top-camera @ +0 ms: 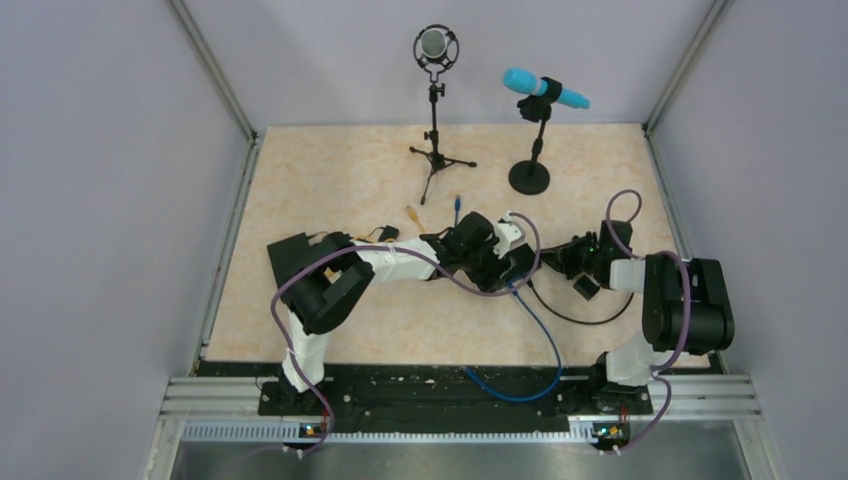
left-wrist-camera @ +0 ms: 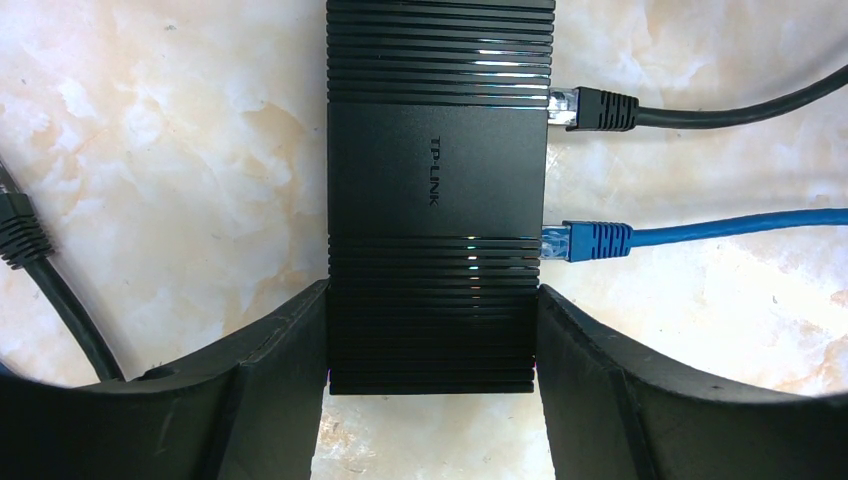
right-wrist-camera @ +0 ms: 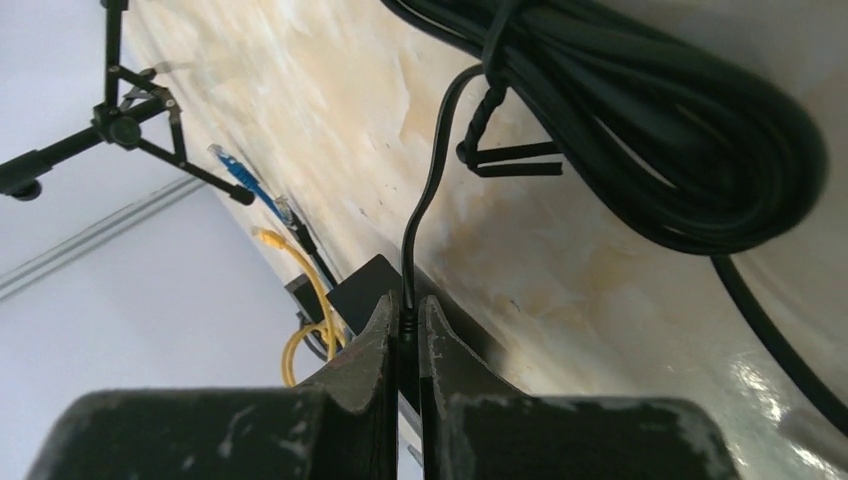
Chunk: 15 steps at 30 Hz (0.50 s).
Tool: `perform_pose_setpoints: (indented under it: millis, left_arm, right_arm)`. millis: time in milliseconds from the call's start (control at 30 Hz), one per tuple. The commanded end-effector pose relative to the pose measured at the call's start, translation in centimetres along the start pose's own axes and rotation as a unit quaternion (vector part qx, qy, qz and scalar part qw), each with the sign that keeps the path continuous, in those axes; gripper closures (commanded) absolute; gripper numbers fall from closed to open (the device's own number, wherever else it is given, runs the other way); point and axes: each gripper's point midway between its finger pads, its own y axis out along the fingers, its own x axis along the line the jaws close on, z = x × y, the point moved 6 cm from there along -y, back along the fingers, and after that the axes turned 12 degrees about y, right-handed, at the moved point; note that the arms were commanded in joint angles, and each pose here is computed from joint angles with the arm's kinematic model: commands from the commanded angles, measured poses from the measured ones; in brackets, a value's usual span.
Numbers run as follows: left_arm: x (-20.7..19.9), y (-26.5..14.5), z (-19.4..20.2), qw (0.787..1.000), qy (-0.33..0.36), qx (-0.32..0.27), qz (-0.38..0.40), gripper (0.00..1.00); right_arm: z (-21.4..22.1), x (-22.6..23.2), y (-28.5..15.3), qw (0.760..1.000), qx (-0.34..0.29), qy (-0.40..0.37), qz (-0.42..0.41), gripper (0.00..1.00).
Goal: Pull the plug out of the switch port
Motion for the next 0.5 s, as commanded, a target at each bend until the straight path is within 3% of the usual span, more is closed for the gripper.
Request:
perform_pose_setpoints:
  millis: [0,333,467]
  left_arm:
    - [-1.4,-0.8,7.2,0.988,-0.039,0.147,0.024,0.57]
    - [-1.5,-0.8,7.3,0.988,-0.041,0.148,0.023,0.57]
    - [-1.4,-0.9,6.8,0.989,-0.040,0.139,0.020,0.46]
  right_arm:
    - [-3.4,3.1,-1.1,0.993,-0.112,-0.023,-0.016,1.00]
    - [-2.8,3.7,-0.6,0.996,-0.069,-0.013,-0.056,1.00]
    - [-2.8,5.8,-1.2,0.992,-0.064,-0.066,-0.083,1.00]
